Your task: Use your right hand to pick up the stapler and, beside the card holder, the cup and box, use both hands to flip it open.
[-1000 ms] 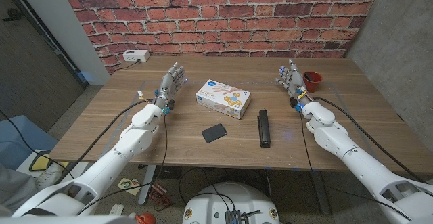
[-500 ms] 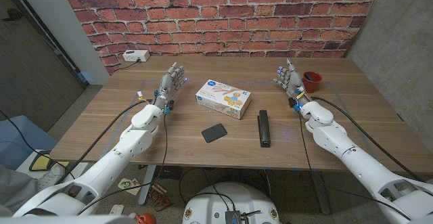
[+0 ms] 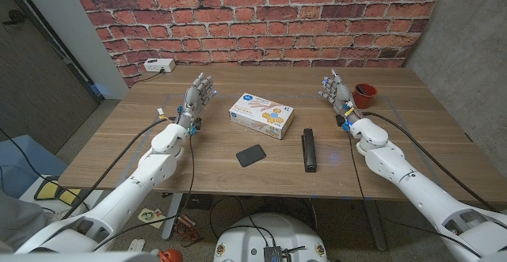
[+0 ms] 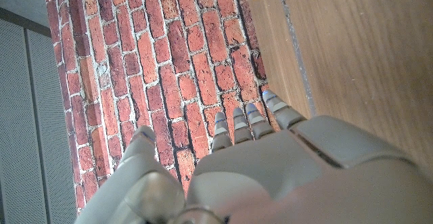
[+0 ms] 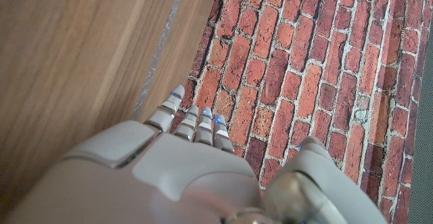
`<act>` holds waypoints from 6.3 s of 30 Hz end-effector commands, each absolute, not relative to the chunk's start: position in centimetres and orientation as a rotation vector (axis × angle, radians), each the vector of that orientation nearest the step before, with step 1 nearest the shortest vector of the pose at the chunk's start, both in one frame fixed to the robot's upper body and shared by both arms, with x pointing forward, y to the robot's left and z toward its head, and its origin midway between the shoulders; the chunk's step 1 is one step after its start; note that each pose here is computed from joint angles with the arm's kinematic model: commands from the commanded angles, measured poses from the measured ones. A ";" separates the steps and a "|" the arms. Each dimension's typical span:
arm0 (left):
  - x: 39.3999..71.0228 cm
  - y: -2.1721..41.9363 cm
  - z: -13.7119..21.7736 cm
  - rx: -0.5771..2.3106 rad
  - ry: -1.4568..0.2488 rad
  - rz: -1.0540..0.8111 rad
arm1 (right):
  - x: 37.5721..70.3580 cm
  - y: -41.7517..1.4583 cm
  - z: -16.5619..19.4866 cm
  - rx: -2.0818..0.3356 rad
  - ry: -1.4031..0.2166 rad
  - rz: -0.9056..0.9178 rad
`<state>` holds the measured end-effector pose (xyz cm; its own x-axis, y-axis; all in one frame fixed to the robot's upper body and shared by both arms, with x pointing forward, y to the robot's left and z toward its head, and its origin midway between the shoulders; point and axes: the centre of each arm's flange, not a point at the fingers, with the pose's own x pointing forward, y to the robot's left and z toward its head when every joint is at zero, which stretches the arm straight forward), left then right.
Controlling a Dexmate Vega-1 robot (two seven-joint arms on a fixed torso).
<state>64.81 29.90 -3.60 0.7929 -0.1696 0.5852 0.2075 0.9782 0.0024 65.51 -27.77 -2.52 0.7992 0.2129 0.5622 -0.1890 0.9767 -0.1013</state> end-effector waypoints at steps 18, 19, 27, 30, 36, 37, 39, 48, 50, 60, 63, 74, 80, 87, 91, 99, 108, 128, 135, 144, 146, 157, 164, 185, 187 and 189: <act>64.1 30.7 -4.5 -0.063 -0.634 -0.183 | 64.4 -27.6 -2.9 -0.185 -0.617 0.207; 64.0 30.7 -4.5 -0.063 -0.633 -0.182 | 64.4 -27.6 -2.9 -0.183 -0.615 0.207; 63.6 31.1 -5.0 -0.075 -0.626 -0.168 | 63.9 -27.6 -3.1 -0.224 -0.612 0.199; 63.6 31.2 -5.0 -0.072 -0.628 -0.169 | 63.7 -27.7 -3.1 -0.240 -0.608 0.194; 63.5 31.2 -5.3 -0.076 -0.628 -0.169 | 63.4 -27.6 -2.9 -0.265 -0.614 0.185; 63.5 31.2 -5.3 -0.074 -0.629 -0.170 | 63.4 -27.6 -2.9 -0.270 -0.616 0.185; 63.4 31.3 -5.3 -0.074 -0.631 -0.166 | 63.4 -27.6 -2.9 -0.277 -0.616 0.184; 63.2 31.6 -5.4 -0.076 -0.635 -0.156 | 62.9 -27.3 -3.1 -0.327 -0.604 0.177; 63.2 31.6 -5.4 -0.077 -0.635 -0.156 | 62.9 -27.3 -3.2 -0.331 -0.604 0.175; 63.2 31.6 -5.4 -0.078 -0.635 -0.152 | 61.6 -27.4 -3.9 -0.398 -0.599 0.134; 63.3 31.6 -5.4 -0.078 -0.635 -0.153 | 61.4 -27.4 -3.9 -0.406 -0.598 0.129; 63.2 31.6 -5.4 -0.081 -0.637 -0.151 | 60.4 -27.2 -4.1 -0.464 -0.592 0.089; 63.1 31.6 -5.7 -0.083 -0.634 -0.149 | 60.0 -26.9 -4.1 -0.516 -0.584 0.067; 63.0 31.8 -5.7 -0.082 -0.634 -0.145 | 59.7 -27.1 -4.4 -0.514 -0.578 0.061; 63.0 31.7 -5.6 -0.080 -0.634 -0.147 | 59.4 -27.2 -4.5 -0.527 -0.576 0.058; 63.1 31.7 -5.6 -0.083 -0.633 -0.146 | 59.0 -27.1 -4.5 -0.558 -0.571 0.047; 62.9 32.1 -5.5 -0.084 -0.634 -0.137 | 58.5 -27.0 -4.6 -0.599 -0.570 0.036; 62.9 32.3 -5.5 -0.088 -0.636 -0.134 | 57.1 -26.8 -4.9 -0.674 -0.561 -0.001; 62.5 32.5 -5.6 -0.088 -0.642 -0.127 | 56.8 -26.6 -5.2 -0.703 -0.557 -0.009; 62.1 32.7 -5.8 -0.088 -0.648 -0.121 | 56.4 -26.1 -5.4 -0.747 -0.561 -0.034; 62.0 32.7 -5.9 -0.090 -0.648 -0.120 | 56.2 -26.0 -5.5 -0.755 -0.559 -0.037; 61.8 32.6 -6.0 -0.098 -0.659 -0.120 | 55.4 -26.2 -6.3 -0.809 -0.540 -0.075; 61.6 32.4 -6.0 -0.098 -0.667 -0.118 | 54.8 -26.2 -6.6 -0.843 -0.534 -0.100; 62.0 31.9 -6.3 -0.111 -0.683 -0.073 | 54.8 -25.6 -6.6 -0.913 -0.506 -0.131; 62.1 31.9 -6.3 -0.109 -0.678 -0.074 | 54.7 -25.4 -6.5 -0.924 -0.503 -0.132; 62.2 31.9 -6.4 -0.107 -0.673 -0.077 | 54.7 -25.4 -6.5 -0.931 -0.501 -0.123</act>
<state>61.85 32.03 -6.29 0.7796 -0.0537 0.6240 0.1215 0.9904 -0.0665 54.87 -25.70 -6.65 0.8740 0.1108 0.4732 0.3072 0.6284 -0.7146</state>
